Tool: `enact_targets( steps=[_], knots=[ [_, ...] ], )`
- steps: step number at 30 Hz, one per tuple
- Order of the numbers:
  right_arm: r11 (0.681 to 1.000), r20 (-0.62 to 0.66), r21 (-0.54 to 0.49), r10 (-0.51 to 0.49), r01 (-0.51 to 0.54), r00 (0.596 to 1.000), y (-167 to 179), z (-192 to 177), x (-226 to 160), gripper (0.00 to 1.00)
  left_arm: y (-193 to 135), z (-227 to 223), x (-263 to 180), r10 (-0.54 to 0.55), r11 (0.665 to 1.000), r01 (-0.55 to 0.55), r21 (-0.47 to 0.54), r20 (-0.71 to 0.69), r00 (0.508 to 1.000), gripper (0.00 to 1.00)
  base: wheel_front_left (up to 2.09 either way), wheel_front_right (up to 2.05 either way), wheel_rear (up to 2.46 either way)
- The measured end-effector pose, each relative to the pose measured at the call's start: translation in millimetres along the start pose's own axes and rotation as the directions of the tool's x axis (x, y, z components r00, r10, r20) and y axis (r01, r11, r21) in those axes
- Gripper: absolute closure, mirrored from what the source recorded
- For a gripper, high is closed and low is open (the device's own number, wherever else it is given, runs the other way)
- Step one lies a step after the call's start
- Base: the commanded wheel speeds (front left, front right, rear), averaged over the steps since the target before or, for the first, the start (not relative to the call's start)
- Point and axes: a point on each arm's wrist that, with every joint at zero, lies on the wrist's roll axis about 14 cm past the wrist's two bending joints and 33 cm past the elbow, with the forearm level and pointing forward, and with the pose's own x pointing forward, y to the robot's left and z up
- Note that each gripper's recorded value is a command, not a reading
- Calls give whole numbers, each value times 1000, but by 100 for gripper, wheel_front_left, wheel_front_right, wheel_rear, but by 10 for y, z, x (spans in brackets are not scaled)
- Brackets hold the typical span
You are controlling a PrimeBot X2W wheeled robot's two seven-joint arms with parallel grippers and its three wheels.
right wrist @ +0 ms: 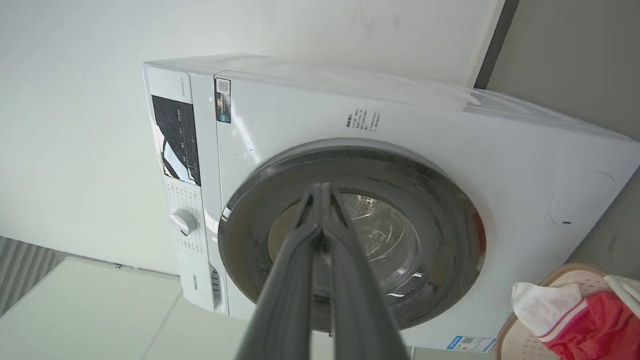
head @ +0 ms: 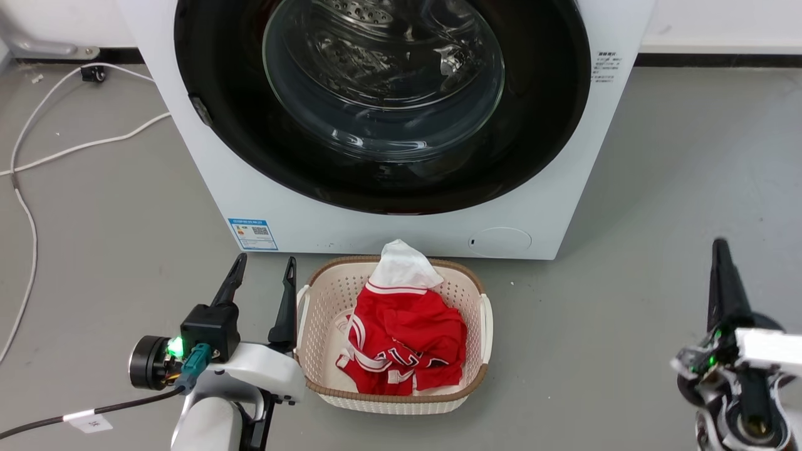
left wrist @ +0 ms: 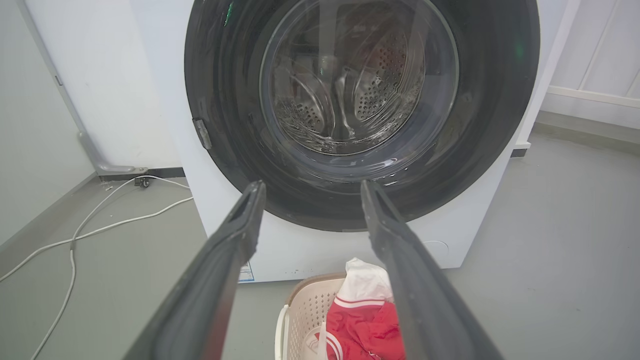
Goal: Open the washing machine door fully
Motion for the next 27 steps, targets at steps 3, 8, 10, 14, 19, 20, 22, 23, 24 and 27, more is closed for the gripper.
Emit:
enact_targets(
  steps=[3, 8, 10, 14, 19, 20, 22, 23, 24, 27],
  knots=[
    [995, -15, 100, 23, -21, 1000, 92, 22, 166, 100, -1, -14, 34, 2, 1000, -2, -4, -1, 1000, 0, 0, 0, 0],
    [983, -54, 176, 58, -48, 997, 202, 124, 541, 100, 5, -19, 137, 5, 1000, -5, -16, 5, 1000, 0, 0, 0, 0],
    [983, -70, 174, 68, -55, 995, 238, 185, 723, 100, 8, -31, 182, 6, 1000, -6, -19, 5, 1000, 0, 0, 0, 0],
    [989, -113, 136, 78, -62, 991, 322, 234, 1106, 100, 30, -53, 272, 12, 1000, -12, -27, 7, 1000, 0, 0, 0, 0],
    [997, -188, 67, 53, -41, 981, 349, 160, 1570, 100, 72, -75, 397, 19, 999, -19, -31, 13, 1000, 0, 0, 0, 0],
    [998, -210, 49, 47, -37, 977, 356, 120, 1659, 100, 91, -77, 423, 23, 999, -22, -34, 16, 1000, 0, 0, 0, 0],
    [1000, -254, 10, 31, -29, 967, 355, 16, 1821, 100, 121, -93, 466, 29, 999, -28, -32, 17, 999, 0, 0, 0, 0],
    [1000, -271, -3, 25, -27, 962, 359, -37, 1897, 100, 130, -101, 485, 31, 999, -30, -31, 17, 999, 0, 0, 0, 0],
    [1000, -290, -15, 21, -26, 957, 368, -96, 1972, 100, 143, -111, 502, 34, 999, -33, -31, 17, 999, 0, 0, 0, 0],
    [998, -350, -65, -2, -22, 937, 376, -286, 2177, 100, 182, -152, 549, 43, 999, -42, -32, 14, 999, 0, 0, 0, 0]
  ],
)
